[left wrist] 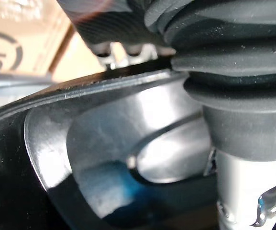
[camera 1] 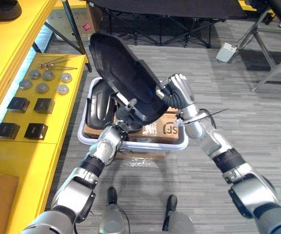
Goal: Walk over and take plastic housings, then place them on the shelf
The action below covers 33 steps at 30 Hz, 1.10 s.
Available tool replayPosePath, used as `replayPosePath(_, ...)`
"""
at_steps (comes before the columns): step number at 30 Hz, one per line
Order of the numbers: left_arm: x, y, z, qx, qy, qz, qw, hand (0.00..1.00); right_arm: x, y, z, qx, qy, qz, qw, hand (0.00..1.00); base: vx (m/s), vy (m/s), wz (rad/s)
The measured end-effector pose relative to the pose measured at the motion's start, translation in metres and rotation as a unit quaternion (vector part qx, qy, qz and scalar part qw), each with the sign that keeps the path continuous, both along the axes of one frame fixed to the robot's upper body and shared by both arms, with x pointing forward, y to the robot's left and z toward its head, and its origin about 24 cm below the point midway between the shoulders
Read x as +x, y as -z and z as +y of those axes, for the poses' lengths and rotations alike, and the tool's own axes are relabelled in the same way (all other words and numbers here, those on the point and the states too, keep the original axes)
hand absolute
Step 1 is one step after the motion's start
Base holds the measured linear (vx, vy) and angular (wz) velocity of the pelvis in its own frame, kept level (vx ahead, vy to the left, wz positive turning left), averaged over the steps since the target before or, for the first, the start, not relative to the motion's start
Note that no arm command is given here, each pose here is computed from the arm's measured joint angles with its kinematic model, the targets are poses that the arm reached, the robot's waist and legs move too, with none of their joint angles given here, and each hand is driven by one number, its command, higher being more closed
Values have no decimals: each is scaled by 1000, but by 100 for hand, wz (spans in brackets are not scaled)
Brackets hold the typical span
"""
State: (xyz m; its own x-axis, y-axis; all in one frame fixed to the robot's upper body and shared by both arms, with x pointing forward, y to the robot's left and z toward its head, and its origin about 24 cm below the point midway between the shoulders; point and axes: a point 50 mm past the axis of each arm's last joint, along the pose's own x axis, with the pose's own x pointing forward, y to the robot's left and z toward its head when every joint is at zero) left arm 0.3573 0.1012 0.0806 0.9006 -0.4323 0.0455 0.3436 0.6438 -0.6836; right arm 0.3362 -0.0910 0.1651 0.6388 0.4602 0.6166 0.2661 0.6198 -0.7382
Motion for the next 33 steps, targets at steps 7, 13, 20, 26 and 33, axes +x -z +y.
replayPosePath(7, -1, 2, -1, 15, -14, 3, 1000, 100, -5, 4, 7, 12, -14, -2, 1000, 100, 0, 0, 0)
replayPosePath(13, -11, 23, 0, -12, -51, 48, 997, 100, -18, 24, 19, 44, -35, 24, 998, 100, -5, -2, 0)
replayPosePath(20, -28, 36, -4, -54, -77, 55, 994, 100, -36, 39, 23, 90, -50, 49, 994, 100, -9, -9, 2)
replayPosePath(26, -44, 47, -5, -41, -97, 60, 993, 100, -57, 63, 19, 144, -40, 93, 984, 0, -30, -3, -2)
replayPosePath(33, -51, 42, -2, -11, -140, 41, 989, 100, -70, 82, 15, 198, 0, 115, 973, 0, -3, -1, 0)
